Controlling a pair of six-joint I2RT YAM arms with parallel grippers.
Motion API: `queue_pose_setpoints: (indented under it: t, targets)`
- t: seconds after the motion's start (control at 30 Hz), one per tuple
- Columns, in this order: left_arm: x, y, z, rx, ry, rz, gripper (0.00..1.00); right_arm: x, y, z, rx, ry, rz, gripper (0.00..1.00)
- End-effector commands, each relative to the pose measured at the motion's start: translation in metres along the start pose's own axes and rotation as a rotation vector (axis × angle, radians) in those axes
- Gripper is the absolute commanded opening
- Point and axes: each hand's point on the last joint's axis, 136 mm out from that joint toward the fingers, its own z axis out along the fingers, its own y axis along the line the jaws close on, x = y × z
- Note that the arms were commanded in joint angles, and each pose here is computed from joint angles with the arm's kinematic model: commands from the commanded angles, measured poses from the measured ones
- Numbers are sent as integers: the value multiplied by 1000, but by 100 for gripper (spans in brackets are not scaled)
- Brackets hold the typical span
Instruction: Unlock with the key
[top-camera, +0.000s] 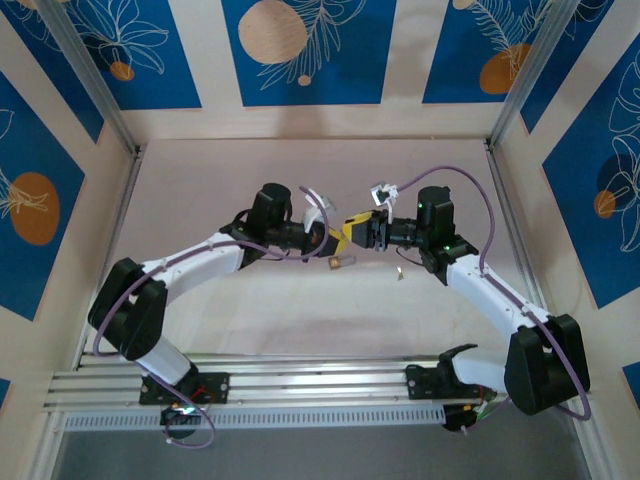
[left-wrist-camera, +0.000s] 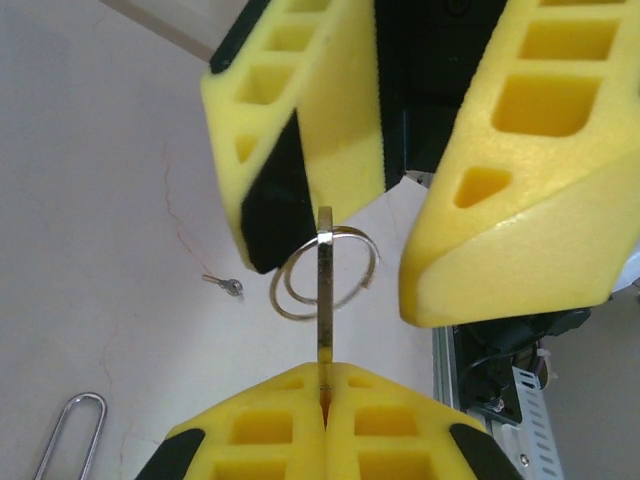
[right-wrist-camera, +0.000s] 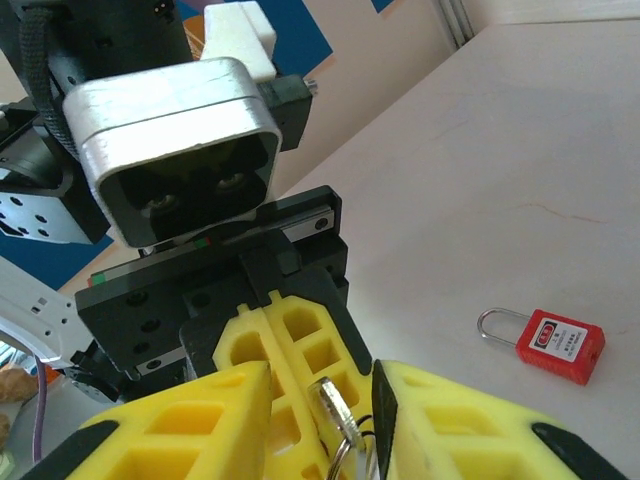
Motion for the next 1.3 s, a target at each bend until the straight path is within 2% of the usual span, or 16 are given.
queue_pose_setpoints:
  t: [0.0, 0.27, 0.53, 0.63, 0.67, 0.73, 0.93, 1.03, 1.13, 1.27]
  targets:
    - [-17, -3, -1, 45, -37, 14, 0, 2, 4, 3, -28, 19, -8, 31]
    - [-17, -3, 1, 56, -33, 1, 0, 2, 7, 4, -38, 28, -11, 23]
    - [-19, 0, 1, 46, -37, 0, 0, 5, 8, 6, -35, 41, -8, 10]
    - [-19, 3, 1, 35, -36, -2, 4, 6, 7, 6, -23, 41, -5, 5]
    - [-19, 4, 1, 29, -35, -2, 7, 5, 6, 5, -11, 35, -8, 4]
    - [-18, 8, 0, 9, -34, -4, 20, 4, 3, 5, 15, 27, -7, 3]
    - [-10, 19, -4, -76, -27, 9, 45, -10, -10, -4, 146, -48, -21, 2]
    - [-7, 24, -9, -136, -27, 29, 53, -20, -14, -8, 202, -93, -30, 2]
    - [-1, 32, -16, -209, -15, 46, 57, -28, -23, -15, 274, -146, -29, 2]
    - [2, 59, -33, -418, -24, 64, 60, -34, -37, -24, 376, -209, -22, 2]
